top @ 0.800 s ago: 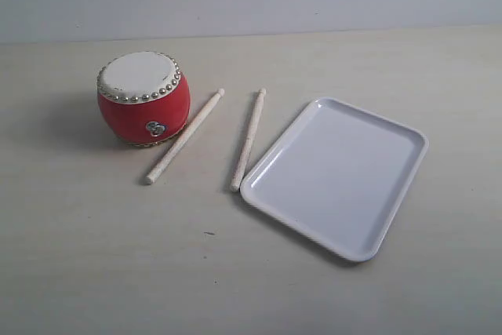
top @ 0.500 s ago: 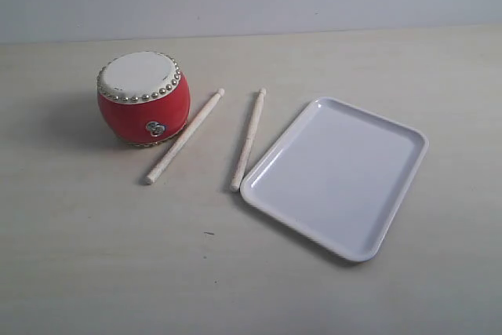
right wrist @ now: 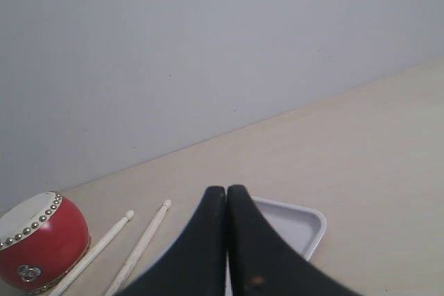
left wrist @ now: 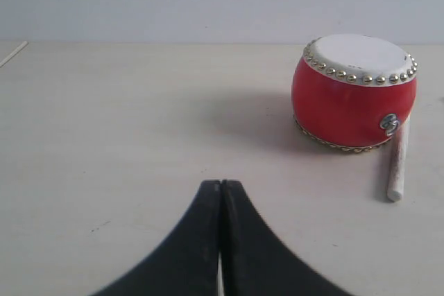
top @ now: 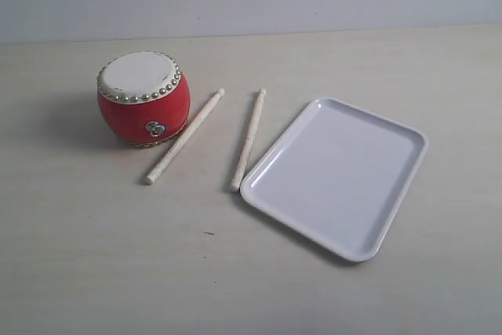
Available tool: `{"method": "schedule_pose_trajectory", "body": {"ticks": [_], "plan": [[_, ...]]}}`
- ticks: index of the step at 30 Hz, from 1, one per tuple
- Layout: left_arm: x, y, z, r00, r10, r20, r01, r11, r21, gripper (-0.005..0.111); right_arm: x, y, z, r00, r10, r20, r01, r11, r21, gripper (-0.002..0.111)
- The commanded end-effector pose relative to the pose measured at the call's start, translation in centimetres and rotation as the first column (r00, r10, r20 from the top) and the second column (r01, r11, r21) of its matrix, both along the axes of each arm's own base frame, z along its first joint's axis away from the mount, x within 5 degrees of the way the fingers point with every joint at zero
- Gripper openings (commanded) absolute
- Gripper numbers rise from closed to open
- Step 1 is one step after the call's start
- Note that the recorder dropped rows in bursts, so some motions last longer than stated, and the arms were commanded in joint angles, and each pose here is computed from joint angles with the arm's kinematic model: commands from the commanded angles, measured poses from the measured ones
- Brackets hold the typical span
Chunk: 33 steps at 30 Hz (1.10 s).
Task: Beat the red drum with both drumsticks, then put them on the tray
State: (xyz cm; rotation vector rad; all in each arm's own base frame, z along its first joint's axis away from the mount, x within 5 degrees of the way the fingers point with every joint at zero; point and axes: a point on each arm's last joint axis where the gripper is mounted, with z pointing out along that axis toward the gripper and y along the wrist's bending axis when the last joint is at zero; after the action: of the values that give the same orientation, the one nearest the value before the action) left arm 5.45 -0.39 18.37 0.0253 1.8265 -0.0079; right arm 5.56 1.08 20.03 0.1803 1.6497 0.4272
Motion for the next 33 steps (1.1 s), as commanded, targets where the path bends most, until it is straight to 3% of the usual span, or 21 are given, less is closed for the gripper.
{"method": "schedule_pose_trajectory", "body": {"ticks": [1,4,8,11,13,16,18,20,23,25,27,31,33], "plan": [[0.1,0.1,0.1,1.000,-0.007,0.019,0.005,0.997,0.074,0.000,0.0,-0.1,-0.1,1.000,-0.007,0.009,0.007,1.000,-0.009,0.000],[0.2,0.3,0.4,0.999,-0.017,0.049,0.007,0.982,0.191,0.000,0.0,-0.1,-0.1,1.000,-0.007,0.009,0.007,1.000,-0.009,0.000],[0.3,0.5,1.1,0.992,-0.055,0.115,0.004,0.916,0.400,0.000,0.0,-0.1,-0.1,1.000,-0.007,0.009,0.007,1.000,-0.009,0.000],[0.3,0.6,1.7,0.982,-0.061,0.181,-0.030,0.886,0.463,0.000,0.0,-0.1,-0.1,1.000,-0.007,0.009,0.007,1.000,-0.009,0.000],[0.3,0.6,2.2,0.971,-0.042,0.237,-0.060,0.912,0.407,0.000,0.0,-0.1,-0.1,1.000,-0.007,0.009,0.007,1.000,-0.009,0.000],[0.3,0.7,2.8,0.950,0.021,0.312,-0.086,0.977,0.194,0.000,0.0,-0.1,-0.1,1.000,-0.007,0.009,0.007,1.000,-0.009,0.000],[0.3,0.7,2.9,0.944,0.094,0.317,-0.070,0.994,-0.087,0.000,0.0,-0.1,-0.1,1.000,-0.007,0.009,0.007,1.000,-0.009,0.000],[0.3,0.7,2.9,0.941,0.174,0.290,-0.044,0.913,-0.405,0.000,0.0,-0.1,-0.1,1.000,-0.007,0.009,0.007,1.000,-0.009,0.000],[0.2,1.1,3.4,0.913,0.276,0.302,-0.016,0.762,-0.648,0.000,0.0,-0.1,-0.1,1.000,-0.007,0.009,0.007,1.000,-0.009,0.000],[0.1,1.4,3.7,0.891,0.319,0.322,0.002,0.708,-0.706,0.000,0.0,-0.1,-0.1,1.000,-0.007,0.009,0.007,1.000,-0.009,0.000],[0.0,1.8,4.2,0.860,0.356,0.365,0.011,0.703,-0.711,0.000,0.0,-0.1,-0.1,1.000,-0.007,0.009,0.007,1.000,-0.009,0.000],[-1.0,3.1,6.7,0.698,0.479,0.532,0.053,0.707,-0.706,0.000,0.0,-0.1,-0.1,1.000,-0.007,0.009,0.007,1.000,-0.009,0.000],[-1.6,3.2,9.0,0.623,0.479,0.618,0.086,0.744,-0.663,0.000,0.0,-0.1,-0.1,1.000,-0.007,0.009,0.007,1.000,-0.009,0.000]]}}
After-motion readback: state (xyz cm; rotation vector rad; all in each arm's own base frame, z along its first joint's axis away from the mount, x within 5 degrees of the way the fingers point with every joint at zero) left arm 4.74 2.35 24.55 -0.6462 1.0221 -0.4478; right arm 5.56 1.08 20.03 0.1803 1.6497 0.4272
